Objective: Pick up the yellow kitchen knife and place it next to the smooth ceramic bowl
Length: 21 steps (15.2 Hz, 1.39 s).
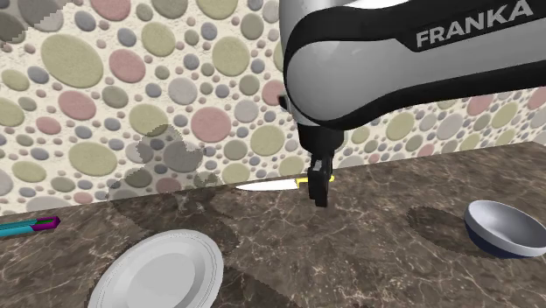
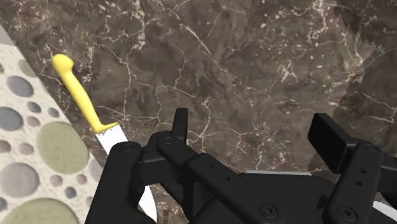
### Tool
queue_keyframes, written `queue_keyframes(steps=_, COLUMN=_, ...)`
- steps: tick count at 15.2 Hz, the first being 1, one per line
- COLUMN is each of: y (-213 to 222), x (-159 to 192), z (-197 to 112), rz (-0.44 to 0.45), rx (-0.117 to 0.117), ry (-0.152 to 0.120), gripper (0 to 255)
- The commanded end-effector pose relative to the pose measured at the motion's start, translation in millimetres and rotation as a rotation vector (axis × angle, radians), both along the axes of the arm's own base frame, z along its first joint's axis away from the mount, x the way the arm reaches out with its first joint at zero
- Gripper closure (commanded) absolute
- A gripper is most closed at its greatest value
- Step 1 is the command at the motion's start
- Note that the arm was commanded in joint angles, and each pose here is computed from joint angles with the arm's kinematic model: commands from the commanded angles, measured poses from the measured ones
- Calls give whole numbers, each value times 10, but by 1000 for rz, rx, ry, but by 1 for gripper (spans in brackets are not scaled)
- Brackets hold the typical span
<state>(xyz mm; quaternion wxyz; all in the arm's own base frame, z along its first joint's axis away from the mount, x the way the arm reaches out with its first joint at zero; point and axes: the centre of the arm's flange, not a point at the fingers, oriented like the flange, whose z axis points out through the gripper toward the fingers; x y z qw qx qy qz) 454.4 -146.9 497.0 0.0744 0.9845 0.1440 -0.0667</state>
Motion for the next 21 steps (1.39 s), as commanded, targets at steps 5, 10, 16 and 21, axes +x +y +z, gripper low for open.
queue_keyframes(steps=5, y=-399, x=611, z=-388, rz=123, rx=-57, ry=99, gripper=0)
queue_keyframes(steps=10, y=-673, x=1118, z=-765, rz=224, rx=-104, ry=180, gripper=0)
queue_keyframes(steps=16, y=-958, x=1718, z=-1255, rz=346, rx=-160, ry=277, gripper=0)
queue_keyframes(steps=21, y=-1115, x=1949, z=-1577, rz=399, rx=-185, ry=320, gripper=0)
